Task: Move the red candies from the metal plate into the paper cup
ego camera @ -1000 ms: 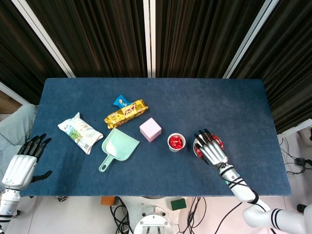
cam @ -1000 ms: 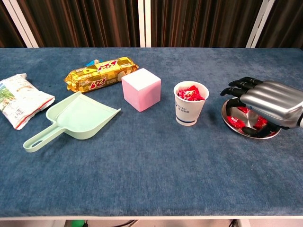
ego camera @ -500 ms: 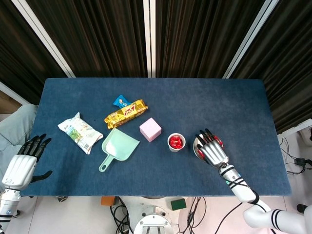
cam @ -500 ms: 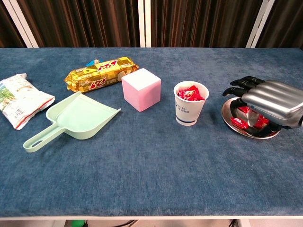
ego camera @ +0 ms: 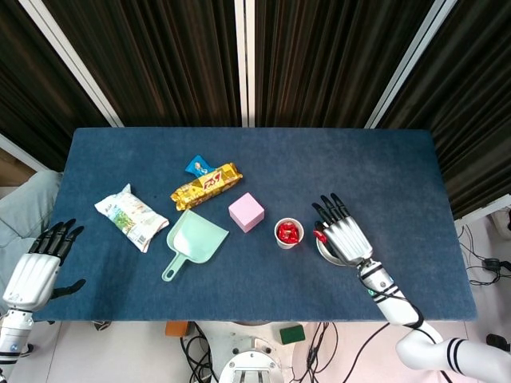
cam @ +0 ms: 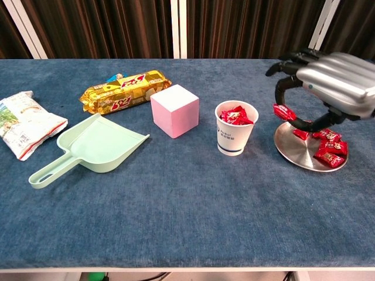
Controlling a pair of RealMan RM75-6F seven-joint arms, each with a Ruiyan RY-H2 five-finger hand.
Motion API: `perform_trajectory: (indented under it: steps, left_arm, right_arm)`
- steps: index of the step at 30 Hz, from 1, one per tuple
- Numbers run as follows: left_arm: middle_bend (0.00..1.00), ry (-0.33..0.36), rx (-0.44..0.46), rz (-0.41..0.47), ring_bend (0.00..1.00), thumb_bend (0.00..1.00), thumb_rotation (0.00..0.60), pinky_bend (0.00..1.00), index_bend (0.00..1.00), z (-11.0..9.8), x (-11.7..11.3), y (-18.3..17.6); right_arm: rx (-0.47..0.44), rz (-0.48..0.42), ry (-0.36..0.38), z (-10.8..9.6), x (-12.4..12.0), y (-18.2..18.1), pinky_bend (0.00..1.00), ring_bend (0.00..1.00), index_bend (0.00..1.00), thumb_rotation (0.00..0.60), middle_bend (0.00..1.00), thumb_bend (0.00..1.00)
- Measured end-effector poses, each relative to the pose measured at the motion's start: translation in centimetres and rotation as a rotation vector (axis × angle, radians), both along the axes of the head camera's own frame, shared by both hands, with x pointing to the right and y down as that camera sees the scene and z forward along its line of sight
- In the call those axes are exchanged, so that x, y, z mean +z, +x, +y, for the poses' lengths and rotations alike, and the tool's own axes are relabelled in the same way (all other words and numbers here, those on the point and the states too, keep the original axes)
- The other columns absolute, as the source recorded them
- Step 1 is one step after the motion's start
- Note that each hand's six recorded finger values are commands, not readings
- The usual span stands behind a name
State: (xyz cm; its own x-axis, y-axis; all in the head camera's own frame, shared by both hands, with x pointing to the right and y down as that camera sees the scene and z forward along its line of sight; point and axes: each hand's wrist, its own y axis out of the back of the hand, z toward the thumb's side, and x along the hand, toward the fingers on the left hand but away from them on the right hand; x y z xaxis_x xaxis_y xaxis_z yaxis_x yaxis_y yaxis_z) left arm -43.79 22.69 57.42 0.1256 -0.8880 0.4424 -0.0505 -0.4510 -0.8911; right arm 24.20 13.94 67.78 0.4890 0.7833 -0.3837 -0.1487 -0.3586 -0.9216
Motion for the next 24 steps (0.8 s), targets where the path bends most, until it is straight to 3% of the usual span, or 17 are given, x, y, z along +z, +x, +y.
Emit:
perform_trajectory:
  steps: [4, 8, 18, 24]
  left_arm:
    - [0.03, 0.0, -0.001, -0.001, 0.0, 0.1, 0.6, 0.15, 0.09, 0.0, 0.0, 0.0]
    - [0.03, -0.003, -0.002, -0.001, 0.0, 0.1, 0.6, 0.15, 0.09, 0.0, 0.1, -0.1]
    - [0.03, 0.001, -0.007, 0.005, 0.0, 0.1, 0.6, 0.15, 0.09, -0.1, -0.1, -0.3]
    - [0.03, 0.003, -0.005, 0.005, 0.0, 0.1, 0.6, 0.15, 0.09, -0.1, -0.1, -0.3]
  right_arm:
    - [-0.024, -0.068, 0.039, -1.3, -1.6, -2.9, 0.0, 0.0, 0.62, 0.6, 0.12, 0.43]
    - [-0.062, -0.092, 0.046, -1.2, -1.5, -5.8, 0.0, 0.0, 0.62, 0.6, 0.12, 0.43]
    - [-0.08, -0.05, 0.034, -1.1, 0.2, -8.3, 0.0, 0.0, 0.62, 0.6, 0.12, 0.43]
    - [-0.082, -0.029, 0.022, -1.0, 0.6, -8.3, 0.0, 0.0, 0.45, 0.6, 0.11, 0.4]
